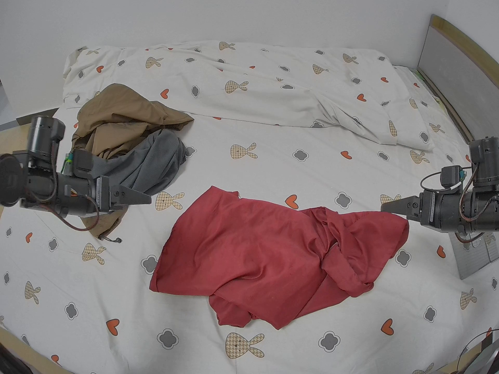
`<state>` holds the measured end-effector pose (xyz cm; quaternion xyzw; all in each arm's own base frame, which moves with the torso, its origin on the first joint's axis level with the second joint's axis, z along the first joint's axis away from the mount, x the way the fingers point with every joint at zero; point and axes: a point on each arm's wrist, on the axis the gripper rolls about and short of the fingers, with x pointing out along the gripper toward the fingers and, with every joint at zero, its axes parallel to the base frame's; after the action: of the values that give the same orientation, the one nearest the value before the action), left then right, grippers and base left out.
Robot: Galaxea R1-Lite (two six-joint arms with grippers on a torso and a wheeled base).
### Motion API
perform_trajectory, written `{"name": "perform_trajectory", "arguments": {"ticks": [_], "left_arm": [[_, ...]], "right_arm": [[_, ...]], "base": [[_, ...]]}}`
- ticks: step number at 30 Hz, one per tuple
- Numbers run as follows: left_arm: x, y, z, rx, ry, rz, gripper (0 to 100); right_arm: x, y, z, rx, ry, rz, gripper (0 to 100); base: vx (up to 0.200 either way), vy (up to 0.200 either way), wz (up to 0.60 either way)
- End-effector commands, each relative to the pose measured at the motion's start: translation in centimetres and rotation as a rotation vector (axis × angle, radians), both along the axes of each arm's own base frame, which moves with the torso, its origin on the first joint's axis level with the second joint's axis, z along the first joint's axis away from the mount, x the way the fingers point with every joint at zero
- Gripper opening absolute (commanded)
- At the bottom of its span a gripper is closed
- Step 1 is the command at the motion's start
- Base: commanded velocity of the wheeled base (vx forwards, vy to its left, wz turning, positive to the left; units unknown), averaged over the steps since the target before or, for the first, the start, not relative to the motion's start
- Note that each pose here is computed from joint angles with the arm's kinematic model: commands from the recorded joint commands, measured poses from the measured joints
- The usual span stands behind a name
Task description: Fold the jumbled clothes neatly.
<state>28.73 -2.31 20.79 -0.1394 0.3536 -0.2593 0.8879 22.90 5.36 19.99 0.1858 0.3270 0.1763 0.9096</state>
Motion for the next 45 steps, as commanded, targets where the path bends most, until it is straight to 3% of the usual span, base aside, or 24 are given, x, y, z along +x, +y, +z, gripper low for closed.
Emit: {"name": "perform_trajectory", "arguments": {"ticks": [1, 11, 13, 20, 25, 36, 37, 42, 45], "left_arm": [[8.8, 1.9, -7.9, 0.041, 0.076, -0.101, 100], [13.4, 0.2, -10.5, 0.046, 0.082, -0.149, 100], [15.0, -1.3, -12.1, 0.047, 0.093, -0.183, 100], [17.7, -3.4, -14.1, 0.047, 0.091, -0.223, 100], [19.0, -4.9, -15.4, 0.052, 0.131, -0.256, 100], [19.3, -7.4, -16.4, 0.074, 0.106, -0.331, 100], [19.2, -7.4, -16.3, 0.08, 0.101, -0.338, 0], [18.9, -6.5, -15.0, 0.081, 0.111, -0.321, 0], [18.2, -4.5, -12.2, 0.077, 0.089, -0.281, 0]], "right_arm": [[-1.1, -0.1, -0.4, -0.001, 0.002, 0.003, 100], [-2.3, -0.4, 0.0, 0.004, -0.021, 0.0, 100], [-2.8, -0.5, 0.0, 0.006, -0.026, -0.001, 100], [-3.6, -0.6, 0.7, 0.012, -0.06, 0.006, 100], [-4.1, -0.6, 1.1, 0.014, -0.081, 0.013, 100], [-4.5, -0.7, 0.7, 0.013, -0.069, 0.009, 100], [-4.5, -0.7, 0.7, 0.013, -0.069, 0.011, 100], [-4.5, -0.7, 0.6, 0.013, -0.067, 0.009, 100], [-4.5, -0.7, 0.2, 0.01, -0.052, 0.009, 100]], "base": [[0.0, 0.0, 0.0], [0.0, 0.0, 0.0], [0.0, 0.0, 0.0], [0.0, 0.0, 0.0], [0.0, 0.0, 0.0], [0.0, 0.0, 0.0], [0.0, 0.0, 0.0], [0.0, 0.0, 0.0], [0.0, 0.0, 0.0]]}}
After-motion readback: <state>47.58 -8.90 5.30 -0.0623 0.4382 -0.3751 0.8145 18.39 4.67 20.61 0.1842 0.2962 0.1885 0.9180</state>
